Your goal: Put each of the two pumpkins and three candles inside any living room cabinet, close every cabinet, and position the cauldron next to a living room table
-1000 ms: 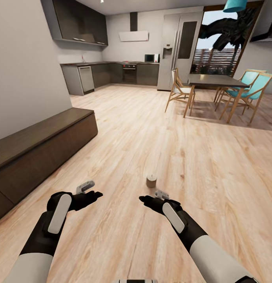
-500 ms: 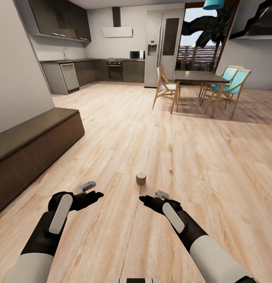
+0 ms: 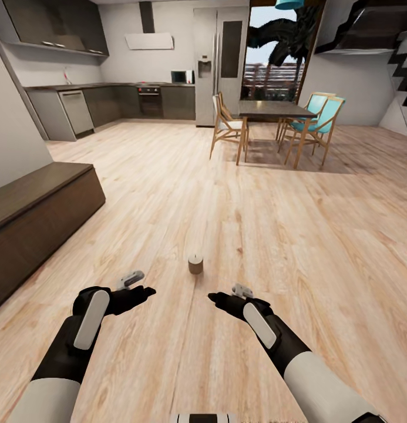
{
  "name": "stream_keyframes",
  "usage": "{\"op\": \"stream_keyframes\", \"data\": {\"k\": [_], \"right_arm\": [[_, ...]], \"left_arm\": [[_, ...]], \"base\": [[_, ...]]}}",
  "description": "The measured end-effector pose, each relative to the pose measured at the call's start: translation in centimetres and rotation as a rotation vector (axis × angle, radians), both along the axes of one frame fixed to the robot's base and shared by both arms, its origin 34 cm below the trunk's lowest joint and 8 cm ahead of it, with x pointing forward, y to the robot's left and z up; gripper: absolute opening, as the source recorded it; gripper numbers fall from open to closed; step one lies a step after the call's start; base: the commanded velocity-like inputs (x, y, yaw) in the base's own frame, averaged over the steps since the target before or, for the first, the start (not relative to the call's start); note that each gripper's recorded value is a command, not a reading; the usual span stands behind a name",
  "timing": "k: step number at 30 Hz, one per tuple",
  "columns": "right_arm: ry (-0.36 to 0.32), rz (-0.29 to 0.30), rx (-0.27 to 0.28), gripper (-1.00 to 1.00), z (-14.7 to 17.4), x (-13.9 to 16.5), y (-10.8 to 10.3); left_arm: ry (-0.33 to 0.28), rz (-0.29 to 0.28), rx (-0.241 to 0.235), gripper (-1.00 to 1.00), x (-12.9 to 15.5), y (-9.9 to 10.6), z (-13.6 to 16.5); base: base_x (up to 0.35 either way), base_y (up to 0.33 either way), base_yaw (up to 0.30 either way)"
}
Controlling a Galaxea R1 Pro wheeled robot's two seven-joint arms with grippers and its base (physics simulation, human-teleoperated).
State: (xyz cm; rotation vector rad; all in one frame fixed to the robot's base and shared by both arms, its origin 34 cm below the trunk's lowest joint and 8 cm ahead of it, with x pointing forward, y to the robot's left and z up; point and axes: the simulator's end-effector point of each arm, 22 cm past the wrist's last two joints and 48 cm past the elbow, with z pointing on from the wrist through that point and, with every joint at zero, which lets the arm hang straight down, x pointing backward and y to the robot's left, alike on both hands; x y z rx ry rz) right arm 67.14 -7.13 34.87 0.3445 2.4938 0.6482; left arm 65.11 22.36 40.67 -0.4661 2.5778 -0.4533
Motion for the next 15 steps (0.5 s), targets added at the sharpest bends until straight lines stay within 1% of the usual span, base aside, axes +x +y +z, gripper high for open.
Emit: {"op": "stream_keyframes", "data": {"k": [6, 11, 15], "right_arm": [[-0.005, 0.016, 0.029, 1.0, -0.06, -0.08, 0.63], [0.004, 0.02, 0.032, 1.0, -0.62, -0.35, 0.67], [0.01, 0.02, 0.031, 1.0, -0.93, -0.45, 0.65]], "left_arm": [[0.008, -0.018, 0.005, 1.0, -0.16, -0.55, -0.43], [0.013, -0.019, 0.006, 1.0, -0.22, -0.6, -0.75], [0.018, -0.019, 0.006, 1.0, -0.28, -0.6, -1.02]], "base": [[0.0, 0.0, -0.216], [0.0, -0.001, -0.216], [0.0, -0.093, -0.215]]}}
